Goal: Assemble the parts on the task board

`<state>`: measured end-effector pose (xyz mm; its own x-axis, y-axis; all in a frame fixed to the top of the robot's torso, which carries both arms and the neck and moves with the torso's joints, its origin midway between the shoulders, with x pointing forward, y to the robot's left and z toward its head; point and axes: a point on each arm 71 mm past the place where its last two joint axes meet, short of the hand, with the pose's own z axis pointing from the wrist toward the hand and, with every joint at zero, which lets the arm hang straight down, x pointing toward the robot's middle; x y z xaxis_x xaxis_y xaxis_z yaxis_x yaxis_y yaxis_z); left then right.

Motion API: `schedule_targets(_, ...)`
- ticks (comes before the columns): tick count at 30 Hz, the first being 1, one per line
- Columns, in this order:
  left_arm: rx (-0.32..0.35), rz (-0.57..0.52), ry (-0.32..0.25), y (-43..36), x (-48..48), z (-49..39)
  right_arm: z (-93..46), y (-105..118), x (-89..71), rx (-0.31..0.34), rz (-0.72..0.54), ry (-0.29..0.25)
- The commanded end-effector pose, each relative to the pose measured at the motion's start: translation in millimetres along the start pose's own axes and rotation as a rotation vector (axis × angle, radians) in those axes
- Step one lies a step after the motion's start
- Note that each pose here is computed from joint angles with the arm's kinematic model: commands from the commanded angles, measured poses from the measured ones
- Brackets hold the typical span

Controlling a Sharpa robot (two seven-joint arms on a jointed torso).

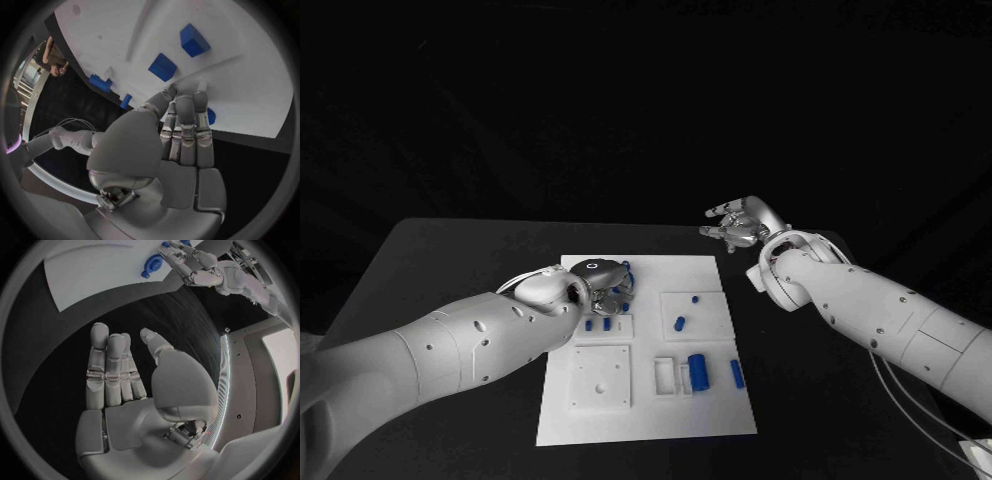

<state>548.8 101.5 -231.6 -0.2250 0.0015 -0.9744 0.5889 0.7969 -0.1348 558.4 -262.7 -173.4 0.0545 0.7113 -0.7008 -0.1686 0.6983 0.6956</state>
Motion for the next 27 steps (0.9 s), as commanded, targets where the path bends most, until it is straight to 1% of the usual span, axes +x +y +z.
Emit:
schedule_targets(1, -0.006, -0.002, 0.066, -0.1, 10.3, -1.3, 0.0, 0.9, 1.1, -0.008, 0.002, 0.009)
schedule_targets(11, -0.005, -0.008, 0.091, 0.9, 12.0, -1.3, -0.1, 0.6, 0.8, -0.007, 0.002, 0.009)
schedule_targets(27, 0.01, -0.011, 0.119, -2.0, 14.1, -1.3, -0.3, 0.6, 0.4, -0.007, 0.001, 0.009)
